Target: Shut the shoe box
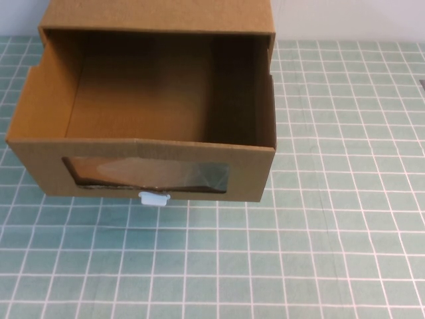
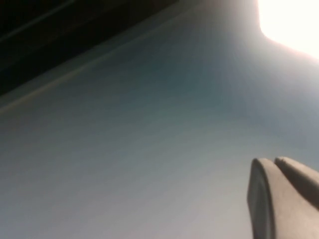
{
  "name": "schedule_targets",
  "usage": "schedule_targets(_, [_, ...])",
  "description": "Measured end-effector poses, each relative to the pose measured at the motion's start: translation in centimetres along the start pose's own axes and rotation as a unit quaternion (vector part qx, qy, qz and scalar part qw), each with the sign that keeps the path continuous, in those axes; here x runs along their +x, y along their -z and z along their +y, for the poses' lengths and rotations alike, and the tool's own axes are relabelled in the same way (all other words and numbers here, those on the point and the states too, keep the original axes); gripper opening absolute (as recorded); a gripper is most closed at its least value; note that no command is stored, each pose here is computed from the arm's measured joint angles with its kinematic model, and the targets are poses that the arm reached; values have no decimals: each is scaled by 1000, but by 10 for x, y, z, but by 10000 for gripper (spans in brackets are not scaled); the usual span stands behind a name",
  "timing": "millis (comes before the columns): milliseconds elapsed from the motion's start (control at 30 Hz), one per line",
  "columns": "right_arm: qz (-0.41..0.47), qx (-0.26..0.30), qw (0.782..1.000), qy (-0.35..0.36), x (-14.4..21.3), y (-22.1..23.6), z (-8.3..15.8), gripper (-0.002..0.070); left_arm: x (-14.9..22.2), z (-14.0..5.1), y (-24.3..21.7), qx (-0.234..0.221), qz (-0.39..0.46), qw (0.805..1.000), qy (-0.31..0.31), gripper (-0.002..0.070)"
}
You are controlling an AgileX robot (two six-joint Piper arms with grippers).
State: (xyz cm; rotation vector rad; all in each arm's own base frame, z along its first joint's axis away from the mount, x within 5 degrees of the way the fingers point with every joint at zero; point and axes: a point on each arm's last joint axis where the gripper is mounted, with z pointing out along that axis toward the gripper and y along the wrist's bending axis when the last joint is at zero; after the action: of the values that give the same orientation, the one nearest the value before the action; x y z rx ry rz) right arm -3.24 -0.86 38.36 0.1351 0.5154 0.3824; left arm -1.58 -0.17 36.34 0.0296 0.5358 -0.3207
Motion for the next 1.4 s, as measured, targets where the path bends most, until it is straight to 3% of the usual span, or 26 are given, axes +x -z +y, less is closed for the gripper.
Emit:
schedule_targets(233, [41, 1, 999, -14, -36, -51, 19, -14, -27, -1, -54, -19, 57, 998, 21, -5])
schedule_targets(433, [199, 34, 979, -14, -21, -110, 23, -14, -24, 5, -105, -73, 241, 967, 24, -5])
schedule_targets(633, [410, 88, 908, 5, 47, -147, 5, -14, 21, 17, -140, -121, 437, 891, 16, -5])
schedule_targets(767, [484, 95, 868, 61, 88, -154, -11, -14, 52, 23, -151, -122, 476, 871, 7, -5])
schedule_targets(933, [559, 106, 822, 9, 130, -154, -18, -14, 91, 27, -165, -95, 520, 849, -17, -5])
schedule_targets(1033, [607, 54, 793, 20, 154, -152, -16, -14, 114, 27, -179, -64, 561, 825, -16, -5])
schedule_targets(1133, [649, -46, 758, 42, 174, -152, -5, -14, 137, 23, -197, -16, 600, 800, -6, -5])
schedule_targets(1267, [687, -161, 707, 35, 195, -158, 18, -14, 164, 17, -229, 52, 636, 770, 21, -5])
schedule_targets(1400, [695, -263, 668, 37, 205, -169, 51, -14, 199, 16, -257, 103, 679, 725, 42, -5])
